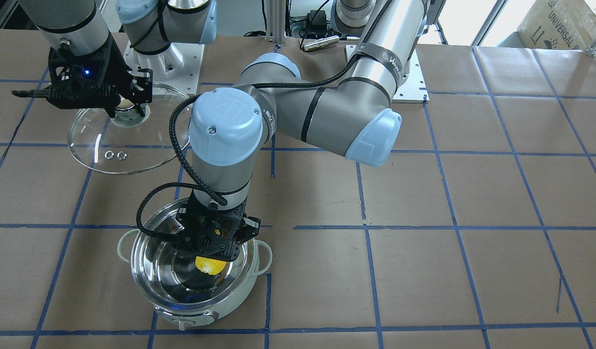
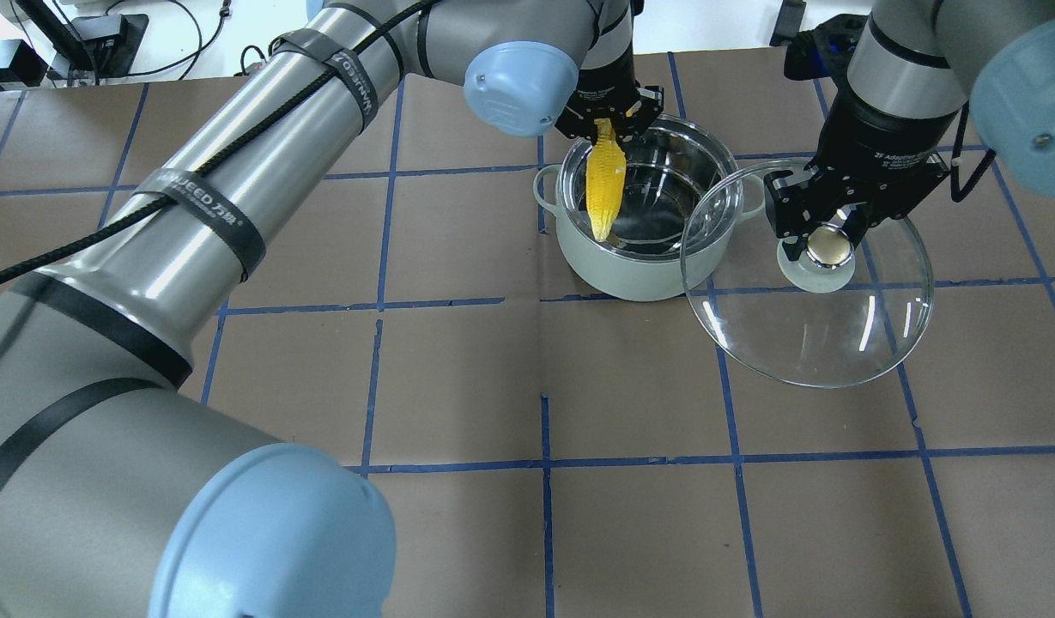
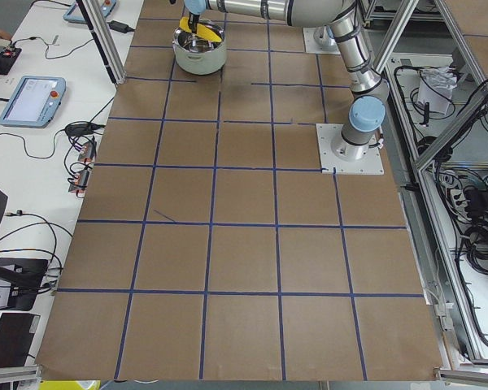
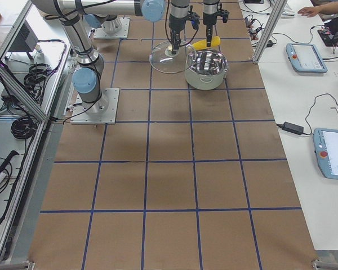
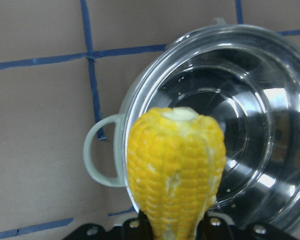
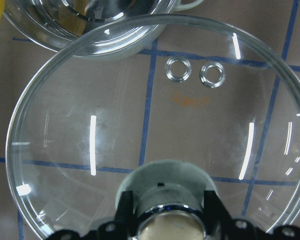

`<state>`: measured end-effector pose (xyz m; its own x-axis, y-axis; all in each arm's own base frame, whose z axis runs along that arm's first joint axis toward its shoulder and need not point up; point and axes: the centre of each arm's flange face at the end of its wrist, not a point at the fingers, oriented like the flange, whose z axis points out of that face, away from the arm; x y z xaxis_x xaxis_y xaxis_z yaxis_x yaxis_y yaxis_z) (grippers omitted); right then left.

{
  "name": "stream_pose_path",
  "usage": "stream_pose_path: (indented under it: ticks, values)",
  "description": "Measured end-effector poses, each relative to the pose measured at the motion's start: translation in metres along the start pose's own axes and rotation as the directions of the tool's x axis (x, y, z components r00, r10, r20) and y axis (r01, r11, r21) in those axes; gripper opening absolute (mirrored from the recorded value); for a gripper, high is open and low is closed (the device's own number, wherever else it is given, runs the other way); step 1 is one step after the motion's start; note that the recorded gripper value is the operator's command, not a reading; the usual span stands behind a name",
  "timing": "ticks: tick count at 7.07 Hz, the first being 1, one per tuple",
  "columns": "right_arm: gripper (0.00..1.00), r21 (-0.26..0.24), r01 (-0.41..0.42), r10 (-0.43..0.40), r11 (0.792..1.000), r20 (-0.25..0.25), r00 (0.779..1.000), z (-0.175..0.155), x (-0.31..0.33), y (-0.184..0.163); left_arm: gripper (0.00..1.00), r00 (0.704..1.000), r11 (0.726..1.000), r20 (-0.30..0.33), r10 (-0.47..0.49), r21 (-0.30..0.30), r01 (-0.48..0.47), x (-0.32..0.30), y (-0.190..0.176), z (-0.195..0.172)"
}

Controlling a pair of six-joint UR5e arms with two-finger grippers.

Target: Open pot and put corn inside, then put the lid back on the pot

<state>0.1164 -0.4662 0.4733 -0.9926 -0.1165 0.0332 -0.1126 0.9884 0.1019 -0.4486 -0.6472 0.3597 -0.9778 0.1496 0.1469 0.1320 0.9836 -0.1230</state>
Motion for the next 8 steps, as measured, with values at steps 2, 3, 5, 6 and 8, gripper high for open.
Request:
stream_pose_path:
  ticks: [2,3,5,6,8]
  values:
    - [0.2,-0.002,0.0,0.0,1.0,-0.004,1.0,0.0,0.001,0.0,1.0,1.0,1.0,-0.001,0.006,-0.004,-0.006,0.007,-0.01,0.022]
    - [0.2,-0.002,0.001,-0.001,1.0,-0.004,1.0,0.001,0.001,0.0,1.0,1.0,1.0,-0.001,0.007,0.0,-0.007,0.008,-0.013,0.024]
    - [0.2,-0.003,0.001,-0.001,1.0,-0.004,1.0,0.001,0.001,0.0,1.0,1.0,1.0,0.004,0.006,-0.007,-0.006,-0.002,-0.014,0.022]
    - [0.2,-0.003,0.002,-0.002,1.0,-0.004,1.0,0.001,0.001,0.0,1.0,1.0,1.0,0.01,0.017,-0.016,-0.017,-0.019,-0.015,0.013]
    - [0.2,0.008,0.0,0.0,1.0,-0.003,1.0,-0.004,-0.003,0.001,1.0,0.998,0.998,0.027,0.048,-0.032,-0.047,-0.098,-0.005,-0.027]
